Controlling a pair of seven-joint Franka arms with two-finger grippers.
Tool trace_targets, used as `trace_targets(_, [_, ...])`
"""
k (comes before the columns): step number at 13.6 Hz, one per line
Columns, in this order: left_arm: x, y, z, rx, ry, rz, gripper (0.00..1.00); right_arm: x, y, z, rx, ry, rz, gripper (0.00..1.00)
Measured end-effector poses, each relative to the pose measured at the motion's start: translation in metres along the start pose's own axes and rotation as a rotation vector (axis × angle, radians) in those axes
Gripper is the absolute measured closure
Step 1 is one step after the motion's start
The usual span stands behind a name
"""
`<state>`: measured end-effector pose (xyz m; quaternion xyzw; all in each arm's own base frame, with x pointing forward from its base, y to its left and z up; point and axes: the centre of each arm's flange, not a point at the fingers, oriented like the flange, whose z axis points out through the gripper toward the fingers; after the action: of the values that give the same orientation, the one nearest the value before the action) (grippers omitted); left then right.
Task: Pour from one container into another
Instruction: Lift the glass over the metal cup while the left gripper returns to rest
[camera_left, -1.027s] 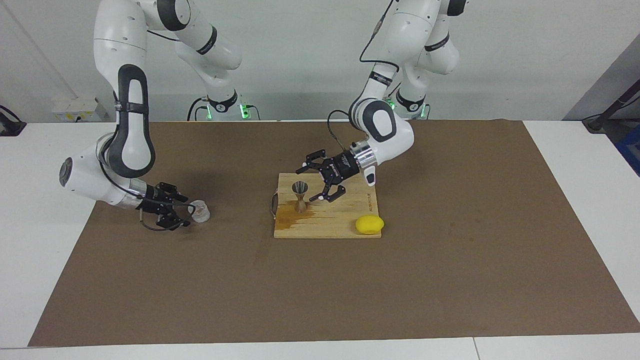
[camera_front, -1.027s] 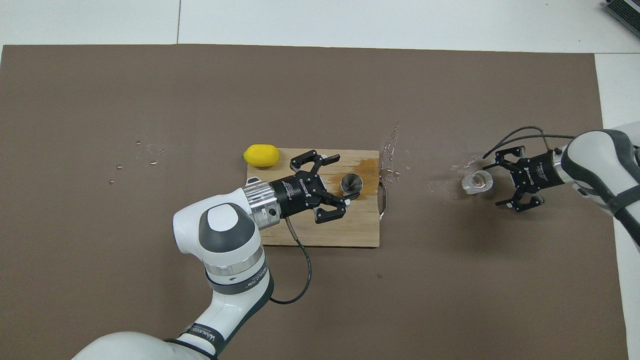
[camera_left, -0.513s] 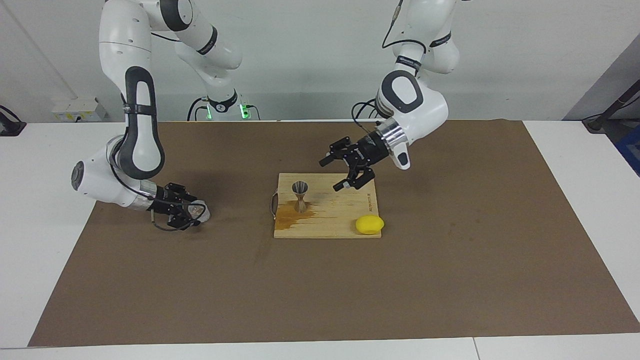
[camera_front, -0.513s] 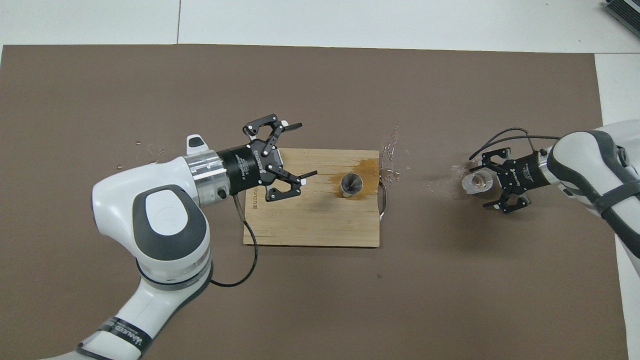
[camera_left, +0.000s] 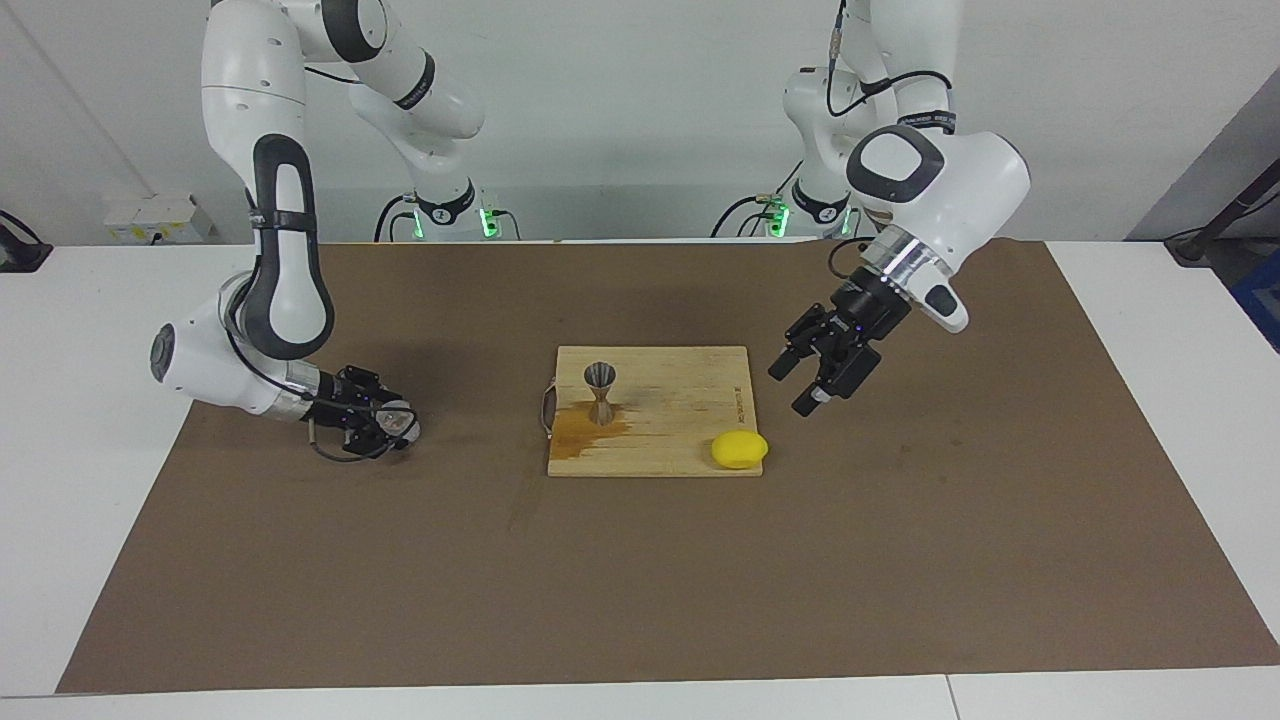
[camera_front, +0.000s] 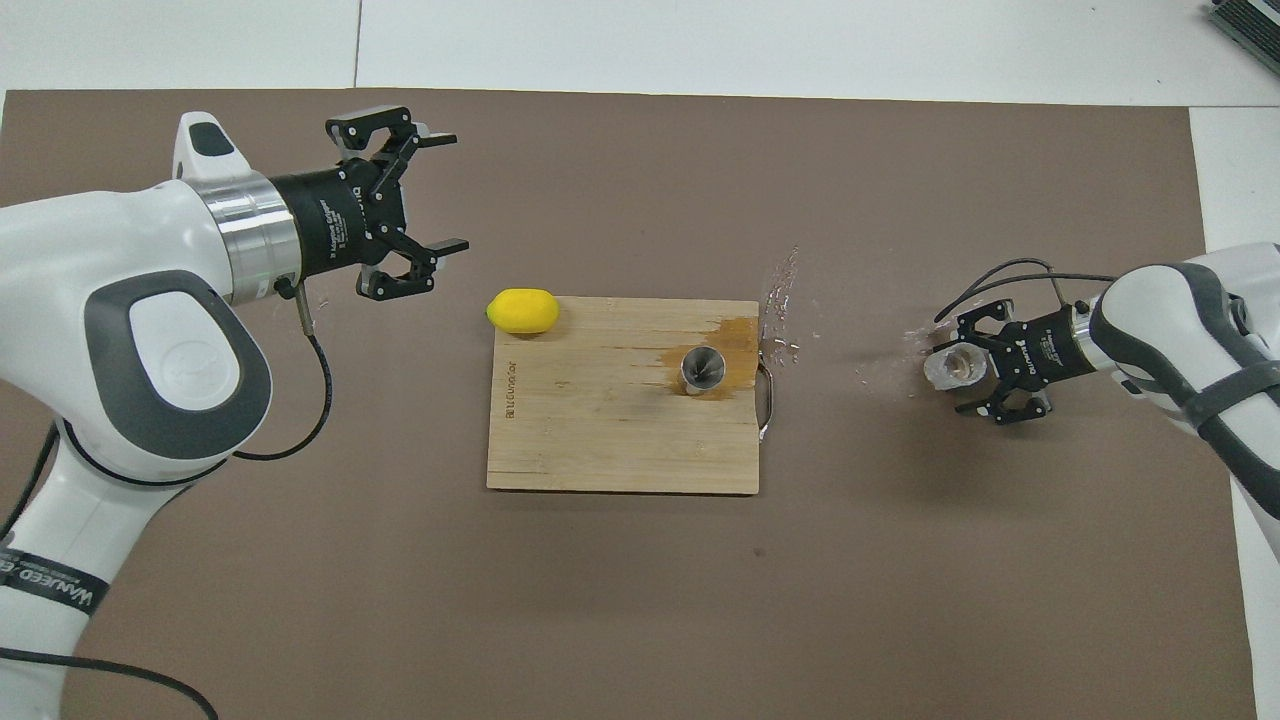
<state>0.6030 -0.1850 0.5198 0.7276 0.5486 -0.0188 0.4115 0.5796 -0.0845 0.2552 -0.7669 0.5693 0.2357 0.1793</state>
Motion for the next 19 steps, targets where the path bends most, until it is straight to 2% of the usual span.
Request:
trace_targets(2, [0.01,0.016,-0.013,0.003,0.079,0.086,0.0,-0.002,-0.001,-0.003,0.024,-0.018,0.012,0.45])
trace_targets(3, [0.017,0.022,-0.021,0.003,0.116,0.118,0.0,-0.001,-0.001,-0.003,0.037,-0.03,0.022,0.49])
trace_targets(5, [0.036,0.031,-0.044,0.009,0.172,0.145,0.0,-0.001,-0.001,-0.004,0.047,-0.038,0.03,0.49])
trace_targets(8, [0.079,0.037,-0.096,0.06,0.264,0.206,0.0,-0.013,-0.006,-0.01,0.058,-0.037,0.024,0.49])
trace_targets(11, [0.099,0.034,-0.121,0.134,0.307,0.344,0.0,-0.066,-0.025,-0.018,0.058,-0.013,0.063,0.49])
trace_targets(15, [0.11,0.02,-0.121,0.295,0.321,0.545,0.0,-0.159,-0.051,-0.01,0.041,0.013,0.128,0.49])
trace_targets(17, [0.12,0.009,-0.126,0.423,0.305,0.667,0.0,-0.187,-0.06,-0.007,0.042,0.02,0.153,0.49])
trace_targets(19, [0.131,-0.003,-0.138,0.558,0.253,0.829,0.0,-0.206,-0.07,-0.003,0.064,0.037,0.179,0.49])
